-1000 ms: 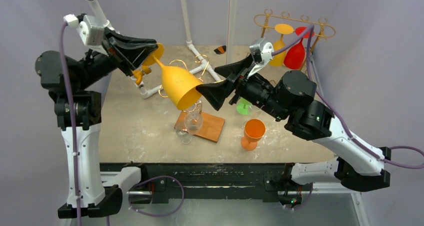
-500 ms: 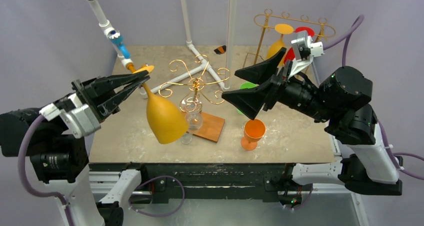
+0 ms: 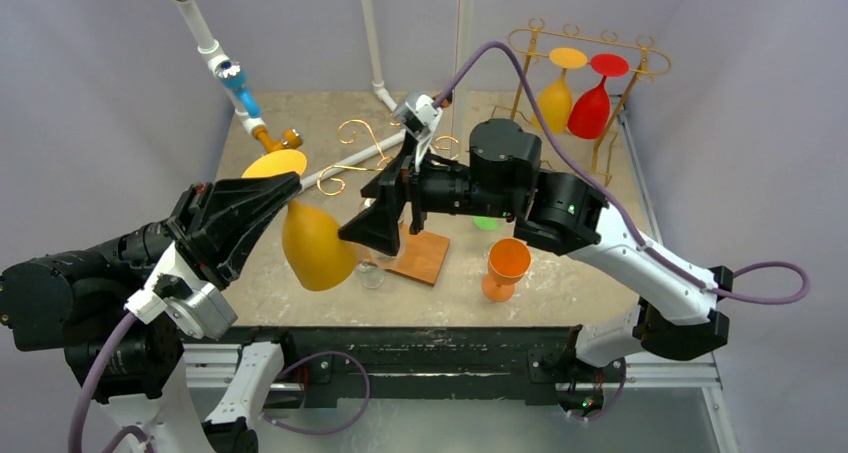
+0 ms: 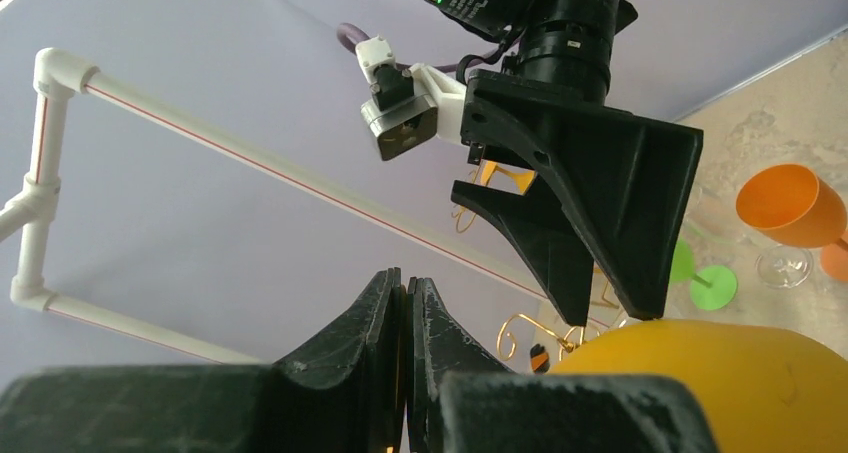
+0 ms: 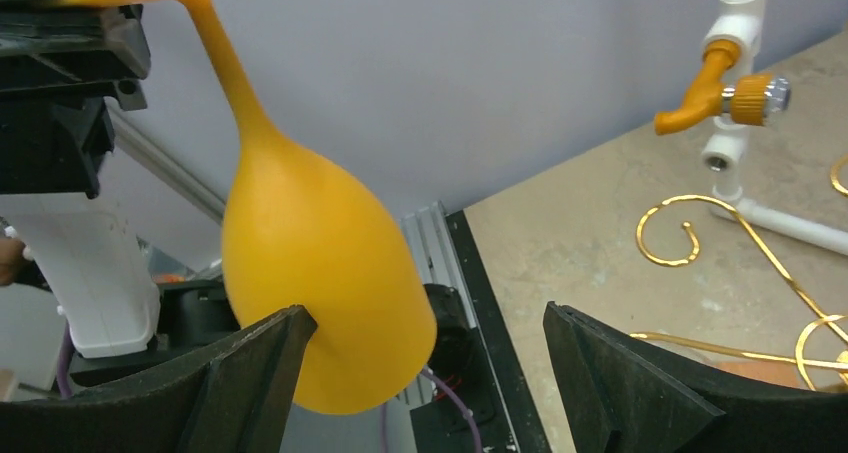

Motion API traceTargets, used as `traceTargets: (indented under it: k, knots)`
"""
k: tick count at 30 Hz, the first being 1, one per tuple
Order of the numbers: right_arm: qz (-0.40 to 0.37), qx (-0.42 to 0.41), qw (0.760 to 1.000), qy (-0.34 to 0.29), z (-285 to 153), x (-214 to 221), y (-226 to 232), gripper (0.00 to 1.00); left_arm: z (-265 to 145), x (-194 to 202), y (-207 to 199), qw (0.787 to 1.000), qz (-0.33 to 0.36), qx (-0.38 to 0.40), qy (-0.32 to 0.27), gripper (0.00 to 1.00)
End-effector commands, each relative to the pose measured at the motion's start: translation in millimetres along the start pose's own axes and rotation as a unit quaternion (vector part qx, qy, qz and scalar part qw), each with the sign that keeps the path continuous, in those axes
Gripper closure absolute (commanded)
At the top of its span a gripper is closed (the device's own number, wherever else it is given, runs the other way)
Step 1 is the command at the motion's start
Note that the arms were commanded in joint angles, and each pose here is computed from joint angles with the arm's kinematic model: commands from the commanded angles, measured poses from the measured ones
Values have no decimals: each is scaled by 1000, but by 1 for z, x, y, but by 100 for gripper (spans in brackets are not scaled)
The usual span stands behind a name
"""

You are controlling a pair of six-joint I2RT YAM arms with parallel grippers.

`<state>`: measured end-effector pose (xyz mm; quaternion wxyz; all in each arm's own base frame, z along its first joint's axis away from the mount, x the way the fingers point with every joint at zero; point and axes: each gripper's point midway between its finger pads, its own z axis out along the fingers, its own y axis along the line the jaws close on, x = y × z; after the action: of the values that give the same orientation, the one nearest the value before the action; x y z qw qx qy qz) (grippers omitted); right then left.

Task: Place the wine glass upside down on the wine glass rack
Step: Turn the wine glass upside down at the wine rack.

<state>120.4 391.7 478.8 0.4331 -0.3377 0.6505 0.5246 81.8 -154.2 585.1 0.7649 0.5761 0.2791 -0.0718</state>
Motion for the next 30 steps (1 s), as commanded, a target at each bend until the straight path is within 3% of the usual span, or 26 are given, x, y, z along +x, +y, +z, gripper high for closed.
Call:
traceTargets:
  k: [1, 11, 30]
  knots:
    - [-31, -68, 996, -49, -6, -26, 45, 1, 0, -2, -6, 997, 69, 23, -5, 100]
    - [-36, -129, 990, -44, 15, 2, 65, 1, -1, 2, -10, 996, 82, 28, -1, 100]
    - [-36, -118, 992, -23, 65, 32, 61, 1, -2, -8, -13, 995, 99, 33, -8, 100]
